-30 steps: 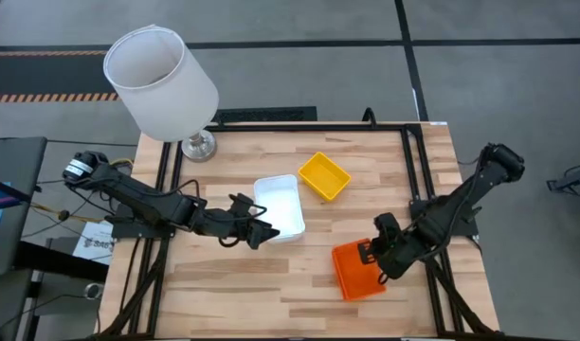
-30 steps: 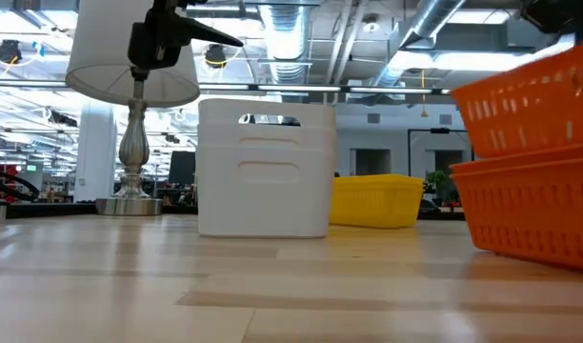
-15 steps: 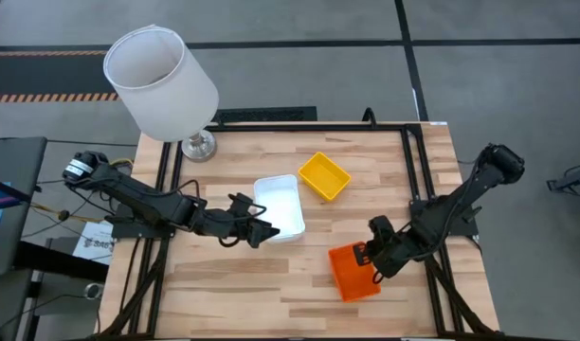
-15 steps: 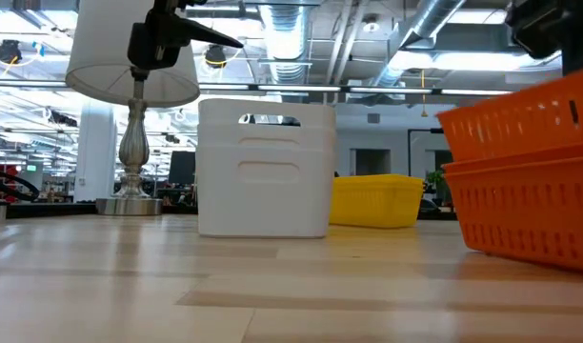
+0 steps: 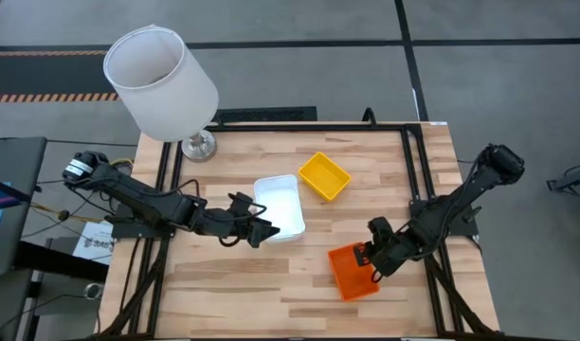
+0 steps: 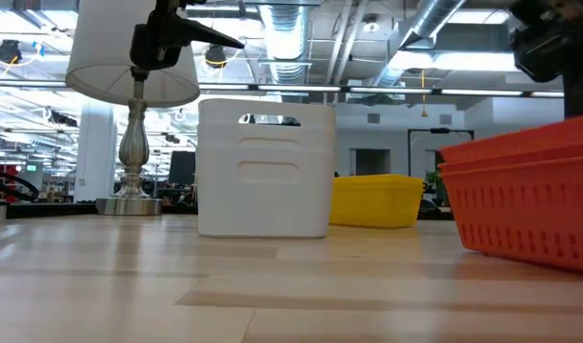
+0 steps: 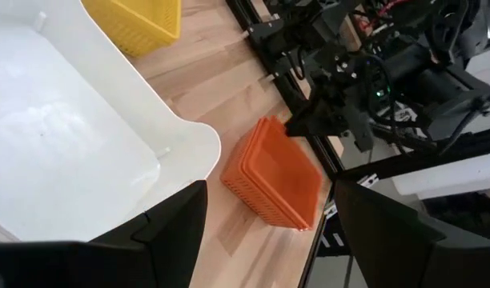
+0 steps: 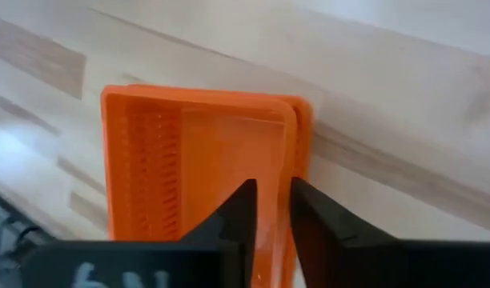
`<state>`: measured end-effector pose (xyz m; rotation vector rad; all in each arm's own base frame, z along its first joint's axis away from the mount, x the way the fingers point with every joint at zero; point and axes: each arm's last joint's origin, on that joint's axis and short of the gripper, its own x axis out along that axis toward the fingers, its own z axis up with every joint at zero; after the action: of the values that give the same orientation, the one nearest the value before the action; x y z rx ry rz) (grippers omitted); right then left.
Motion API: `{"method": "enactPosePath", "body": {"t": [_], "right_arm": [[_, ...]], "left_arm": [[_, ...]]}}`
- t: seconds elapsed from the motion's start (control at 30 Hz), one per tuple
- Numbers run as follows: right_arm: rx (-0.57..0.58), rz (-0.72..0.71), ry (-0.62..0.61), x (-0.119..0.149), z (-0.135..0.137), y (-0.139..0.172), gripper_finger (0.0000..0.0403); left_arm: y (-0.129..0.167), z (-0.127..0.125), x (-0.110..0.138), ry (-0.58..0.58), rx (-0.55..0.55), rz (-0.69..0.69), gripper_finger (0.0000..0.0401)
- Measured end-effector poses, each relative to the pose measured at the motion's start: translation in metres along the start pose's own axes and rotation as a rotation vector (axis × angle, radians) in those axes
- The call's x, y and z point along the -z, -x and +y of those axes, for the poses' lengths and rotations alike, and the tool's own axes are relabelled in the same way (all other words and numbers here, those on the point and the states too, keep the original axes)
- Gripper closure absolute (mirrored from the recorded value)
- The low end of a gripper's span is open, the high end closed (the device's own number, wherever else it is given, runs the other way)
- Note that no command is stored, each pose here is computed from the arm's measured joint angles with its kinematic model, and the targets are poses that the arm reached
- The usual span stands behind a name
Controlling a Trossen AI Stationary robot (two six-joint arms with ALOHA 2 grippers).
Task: Stack baskets by color
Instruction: Stack the left orange bin on the right orange bins, then return to Home Position
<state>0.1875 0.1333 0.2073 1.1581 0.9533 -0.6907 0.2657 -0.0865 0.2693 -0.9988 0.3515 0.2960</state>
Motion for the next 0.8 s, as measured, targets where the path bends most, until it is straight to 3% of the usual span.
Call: {"method": "enactPosePath", "body": {"t": [0.23,0.4,0.57,0.67,0.8], "right_arm": [[-0.055,-0.035,0.034,-0.024,0.002,0.015,0.0249],[-0.211,-0.229,0.173,-0.056,0.007,0.053,0.0237],[-0.402,-0.462,0.506,-0.077,0.020,0.115,0.0240],[-0.414,-0.596,0.800,-0.086,0.018,0.147,0.0243],[-0.461,-0.738,0.970,-0.092,0.011,0.175,0.0243]], "left_arm": [[0.015,-0.004,-0.019,0.011,0.068,0.003,0.0139],[0.059,-0.016,-0.046,-0.074,0.232,-0.079,0.0139],[0.132,-0.022,-0.078,-0.283,0.446,-0.304,0.0139],[0.172,-0.014,-0.091,-0.456,0.474,-0.444,0.0139],[0.216,0.007,-0.099,-0.641,0.496,-0.546,0.0139]]}}
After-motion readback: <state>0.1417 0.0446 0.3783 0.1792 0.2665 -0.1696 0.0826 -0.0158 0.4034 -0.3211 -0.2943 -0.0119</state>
